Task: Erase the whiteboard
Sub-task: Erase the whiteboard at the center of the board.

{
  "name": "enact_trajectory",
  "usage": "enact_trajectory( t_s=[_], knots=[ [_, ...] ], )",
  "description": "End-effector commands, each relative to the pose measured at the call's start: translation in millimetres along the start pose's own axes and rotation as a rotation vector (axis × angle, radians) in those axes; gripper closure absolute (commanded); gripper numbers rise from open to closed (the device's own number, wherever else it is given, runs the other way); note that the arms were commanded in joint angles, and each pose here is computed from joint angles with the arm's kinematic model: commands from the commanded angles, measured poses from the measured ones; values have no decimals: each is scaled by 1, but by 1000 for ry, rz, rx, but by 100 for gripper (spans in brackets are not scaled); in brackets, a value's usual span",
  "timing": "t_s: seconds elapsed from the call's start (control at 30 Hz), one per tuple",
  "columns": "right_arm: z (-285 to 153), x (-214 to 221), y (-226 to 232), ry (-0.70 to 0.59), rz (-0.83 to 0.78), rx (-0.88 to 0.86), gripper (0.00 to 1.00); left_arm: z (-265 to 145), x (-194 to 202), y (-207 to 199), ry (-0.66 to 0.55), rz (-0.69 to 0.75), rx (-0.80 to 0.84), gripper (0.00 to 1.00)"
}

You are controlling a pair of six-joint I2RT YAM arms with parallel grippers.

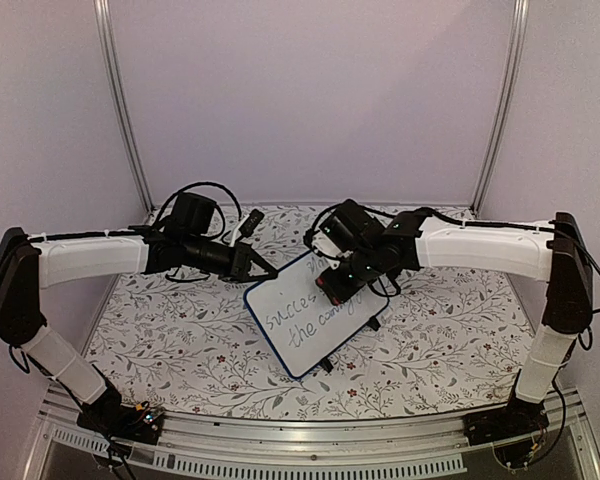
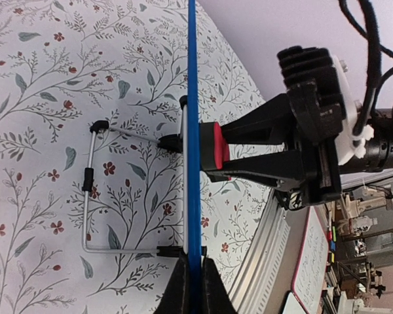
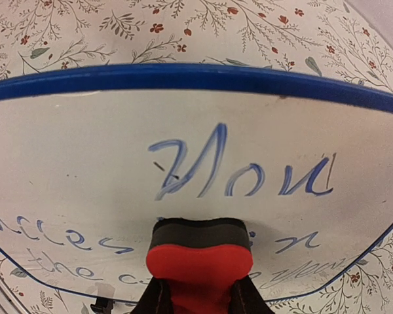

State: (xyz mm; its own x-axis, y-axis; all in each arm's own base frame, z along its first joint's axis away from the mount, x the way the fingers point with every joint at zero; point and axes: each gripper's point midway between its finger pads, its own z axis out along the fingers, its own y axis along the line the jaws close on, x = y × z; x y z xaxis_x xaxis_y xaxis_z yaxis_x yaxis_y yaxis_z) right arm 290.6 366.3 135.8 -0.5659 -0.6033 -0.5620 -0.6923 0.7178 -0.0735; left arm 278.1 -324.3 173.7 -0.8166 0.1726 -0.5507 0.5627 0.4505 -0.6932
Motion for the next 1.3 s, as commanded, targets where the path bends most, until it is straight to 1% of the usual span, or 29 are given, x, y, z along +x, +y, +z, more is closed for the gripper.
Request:
enact_trajectory(
  t_s=[0.0, 0.13, 0.23, 0.4, 0.63, 0.9, 1.1, 1.27],
  knots=[
    [-1, -26, 3, -53, 8, 11, 80, 4, 5, -9, 19, 40, 49, 100],
    [-4, -39, 0, -75, 3, 27, 80, 4, 5, -9, 20, 40, 51, 100],
    [-2, -38, 0, -69, -5, 34, 80, 4, 4, -9, 17, 42, 50, 100],
    [7, -20, 2, -27, -8, 21, 80, 4, 5, -10, 17, 43, 52, 100],
    [8, 8, 5, 29, -10, -10, 80, 3, 4, -10, 16, 41, 52, 100],
    [8, 25, 4, 59, -4, -14, 80, 3, 4, -11, 16, 42, 53, 100],
    [6, 18, 3, 37, 3, -7, 80, 3, 5, -11, 17, 41, 53, 100],
    [-2, -10, 3, -25, 2, 2, 80, 4, 5, -12, 19, 44, 55, 100]
  ],
)
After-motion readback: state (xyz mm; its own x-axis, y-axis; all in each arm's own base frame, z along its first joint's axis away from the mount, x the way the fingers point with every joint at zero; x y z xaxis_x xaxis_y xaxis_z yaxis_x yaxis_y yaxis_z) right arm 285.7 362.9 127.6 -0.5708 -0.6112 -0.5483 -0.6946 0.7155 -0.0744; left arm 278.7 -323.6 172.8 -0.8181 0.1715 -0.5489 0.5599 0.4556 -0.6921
